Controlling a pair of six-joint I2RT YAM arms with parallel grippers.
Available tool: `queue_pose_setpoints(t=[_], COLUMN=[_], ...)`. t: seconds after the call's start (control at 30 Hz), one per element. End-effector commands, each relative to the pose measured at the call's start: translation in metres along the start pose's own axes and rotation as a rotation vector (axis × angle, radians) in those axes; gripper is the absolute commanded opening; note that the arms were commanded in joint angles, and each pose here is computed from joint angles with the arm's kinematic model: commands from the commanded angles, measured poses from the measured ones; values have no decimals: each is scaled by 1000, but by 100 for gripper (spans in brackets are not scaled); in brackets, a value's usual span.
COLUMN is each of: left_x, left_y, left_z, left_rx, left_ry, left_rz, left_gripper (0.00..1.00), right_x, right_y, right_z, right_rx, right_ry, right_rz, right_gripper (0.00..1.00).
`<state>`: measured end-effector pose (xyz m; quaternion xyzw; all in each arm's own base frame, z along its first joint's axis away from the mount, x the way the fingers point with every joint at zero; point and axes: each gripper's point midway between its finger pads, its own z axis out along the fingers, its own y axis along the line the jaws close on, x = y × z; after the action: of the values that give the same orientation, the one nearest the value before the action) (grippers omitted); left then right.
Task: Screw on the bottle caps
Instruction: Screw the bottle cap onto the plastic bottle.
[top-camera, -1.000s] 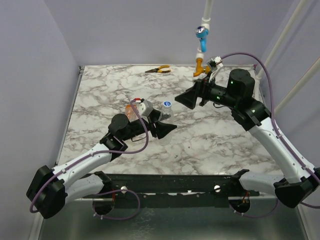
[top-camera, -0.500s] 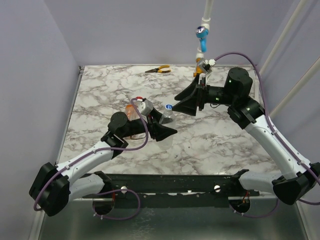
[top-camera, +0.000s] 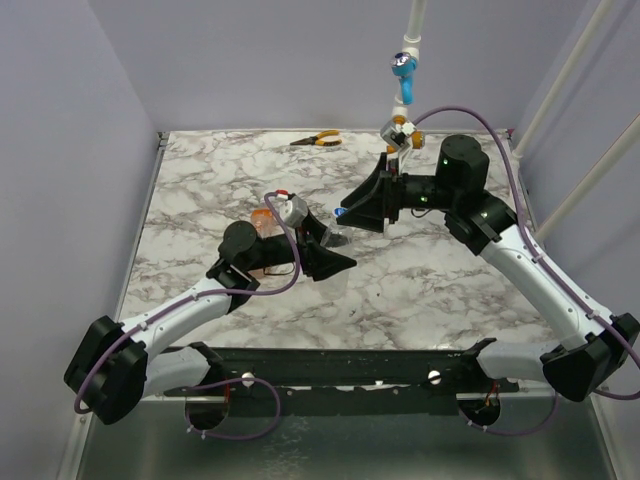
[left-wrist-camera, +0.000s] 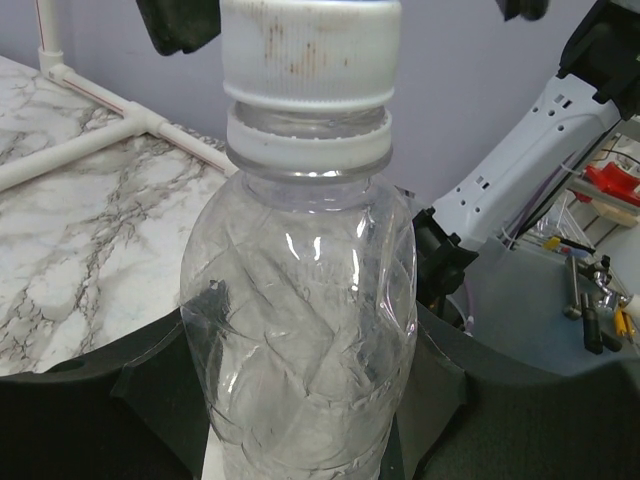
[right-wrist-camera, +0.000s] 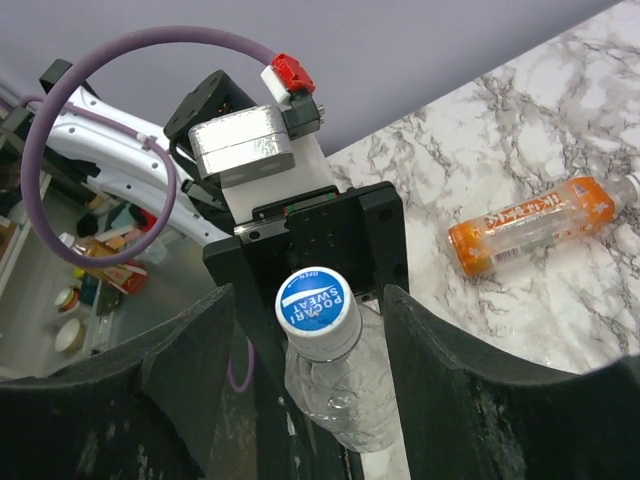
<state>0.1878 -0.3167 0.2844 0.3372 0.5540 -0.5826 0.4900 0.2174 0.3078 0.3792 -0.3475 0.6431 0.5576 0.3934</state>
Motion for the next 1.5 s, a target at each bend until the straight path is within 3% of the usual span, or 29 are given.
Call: queue_pose_setpoints(t=[0.0, 0.37, 0.6, 1.0, 1.47], left_x=[-18, -17, -16, -44, -67], left_y=[-10, -8, 1, 75, 106], left_z=[3, 3, 5, 2, 7], left_rx=[53, 55, 24, -362, -618], left_ry=[-36, -35, -38, -138, -210], left_rz=[41, 29, 19, 131, 256], left_gripper=[26, 26, 26, 26, 26], right_x=[2, 6, 7, 17, 29], right_y=[3, -1, -11, -60, -100], right_z=[1, 2, 3, 15, 35], right_rx=[-16, 7, 82, 444, 832], right_ry=[10, 23, 29, 55, 81], right_rz=[-11, 0, 5, 97, 146], right_gripper=[63, 53, 38, 29, 25])
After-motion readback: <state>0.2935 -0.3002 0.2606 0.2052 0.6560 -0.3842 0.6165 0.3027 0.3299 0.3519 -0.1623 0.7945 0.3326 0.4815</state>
